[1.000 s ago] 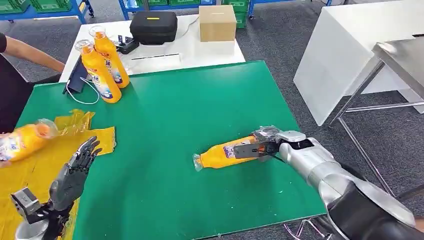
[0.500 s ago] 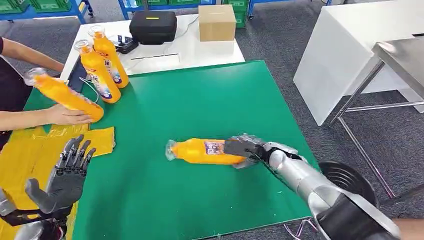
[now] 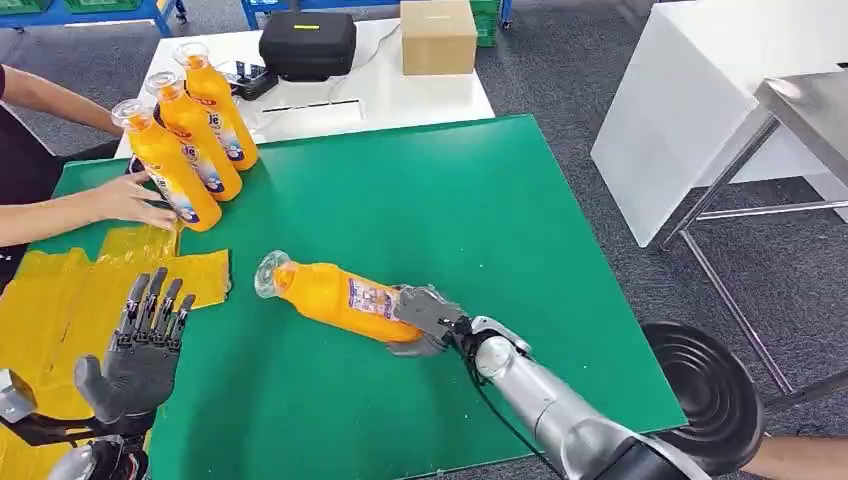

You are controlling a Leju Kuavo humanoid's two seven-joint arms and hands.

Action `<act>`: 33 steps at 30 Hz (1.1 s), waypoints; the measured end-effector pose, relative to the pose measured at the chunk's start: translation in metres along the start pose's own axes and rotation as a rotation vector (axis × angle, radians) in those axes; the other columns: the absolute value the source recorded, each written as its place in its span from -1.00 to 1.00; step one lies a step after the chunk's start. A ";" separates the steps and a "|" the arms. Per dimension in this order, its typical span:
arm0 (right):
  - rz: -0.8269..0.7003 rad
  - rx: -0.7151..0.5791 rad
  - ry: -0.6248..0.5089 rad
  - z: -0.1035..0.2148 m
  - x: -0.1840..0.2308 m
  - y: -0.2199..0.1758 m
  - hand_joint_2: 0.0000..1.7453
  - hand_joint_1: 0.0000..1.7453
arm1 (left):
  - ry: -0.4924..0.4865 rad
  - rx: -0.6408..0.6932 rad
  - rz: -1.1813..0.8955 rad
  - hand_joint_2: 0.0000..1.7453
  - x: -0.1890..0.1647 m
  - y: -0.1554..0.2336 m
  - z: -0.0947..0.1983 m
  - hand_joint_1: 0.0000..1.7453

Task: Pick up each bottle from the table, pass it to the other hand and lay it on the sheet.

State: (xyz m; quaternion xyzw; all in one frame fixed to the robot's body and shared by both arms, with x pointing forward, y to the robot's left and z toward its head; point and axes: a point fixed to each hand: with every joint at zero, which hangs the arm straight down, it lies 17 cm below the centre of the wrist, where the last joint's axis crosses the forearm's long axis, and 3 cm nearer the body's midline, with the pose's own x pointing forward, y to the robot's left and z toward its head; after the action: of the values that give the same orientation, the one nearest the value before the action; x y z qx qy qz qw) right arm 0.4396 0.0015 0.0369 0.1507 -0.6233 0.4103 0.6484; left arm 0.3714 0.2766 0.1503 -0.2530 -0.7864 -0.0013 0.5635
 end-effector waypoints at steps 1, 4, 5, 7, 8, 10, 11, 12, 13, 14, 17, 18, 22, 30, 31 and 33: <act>-0.008 0.003 -0.006 -0.002 0.003 0.004 1.00 1.00 | 0.000 0.000 0.008 1.00 -0.001 -0.001 0.000 -1.00; -0.029 0.024 -0.033 -0.010 0.019 0.021 1.00 1.00 | 0.004 -0.005 0.026 1.00 -0.003 -0.006 -0.001 -1.00; -0.036 0.033 -0.045 -0.013 0.026 0.028 1.00 1.00 | 0.008 -0.009 0.031 1.00 -0.005 -0.009 -0.002 -1.00; -0.047 0.046 -0.067 -0.019 0.040 0.038 1.00 1.00 | 0.015 -0.017 0.039 1.00 -0.008 -0.013 -0.003 -1.00; -0.053 0.055 -0.079 -0.022 0.047 0.044 1.00 1.00 | 0.018 -0.022 0.043 1.00 -0.009 -0.016 -0.003 -1.00; -0.064 0.068 -0.095 -0.026 0.059 0.053 1.00 1.00 | 0.022 -0.029 0.047 1.00 -0.011 -0.021 -0.005 -1.00; -0.068 0.074 -0.101 -0.029 0.064 0.057 1.00 1.00 | 0.024 -0.033 0.049 1.00 -0.012 -0.023 -0.006 -1.00; -0.072 0.077 -0.107 -0.030 0.069 0.061 1.00 1.00 | 0.025 -0.037 0.050 1.00 -0.013 -0.025 -0.007 -1.00; -0.074 0.080 -0.112 -0.031 0.072 0.063 1.00 1.00 | 0.025 -0.039 0.051 1.00 -0.013 -0.026 -0.008 -1.00; -0.078 0.083 -0.118 -0.032 0.076 0.065 1.00 1.00 | 0.026 -0.039 0.050 1.00 -0.014 -0.027 -0.009 -1.00; -0.097 0.096 -0.131 -0.035 0.086 0.073 1.00 1.00 | 0.030 -0.046 0.014 1.00 -0.017 -0.031 -0.011 -1.00; -0.103 0.102 -0.132 -0.037 0.089 0.076 1.00 1.00 | 0.030 -0.054 -0.006 1.00 -0.018 -0.034 -0.012 -1.00; -0.112 0.126 -0.136 -0.042 0.103 0.090 1.00 1.00 | 0.026 -0.093 -0.087 1.00 -0.022 -0.052 -0.017 -1.00; -0.112 0.139 -0.139 -0.044 0.110 0.098 1.00 1.00 | 0.019 -0.133 -0.131 1.00 -0.024 -0.068 -0.022 -1.00; -0.105 0.152 -0.145 -0.044 0.115 0.106 1.00 1.00 | 0.000 -0.155 -0.139 1.00 -0.021 -0.080 -0.028 -1.00; -0.100 0.159 -0.148 -0.045 0.116 0.110 1.00 1.00 | -0.006 -0.169 -0.137 1.00 -0.020 -0.086 -0.030 -1.00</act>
State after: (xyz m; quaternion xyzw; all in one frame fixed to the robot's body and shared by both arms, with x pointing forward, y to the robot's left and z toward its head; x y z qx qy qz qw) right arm 0.3781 0.1407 0.1028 0.2623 -0.6267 0.4134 0.6063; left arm 0.3682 0.1857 0.1678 -0.2451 -0.8008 -0.1054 0.5362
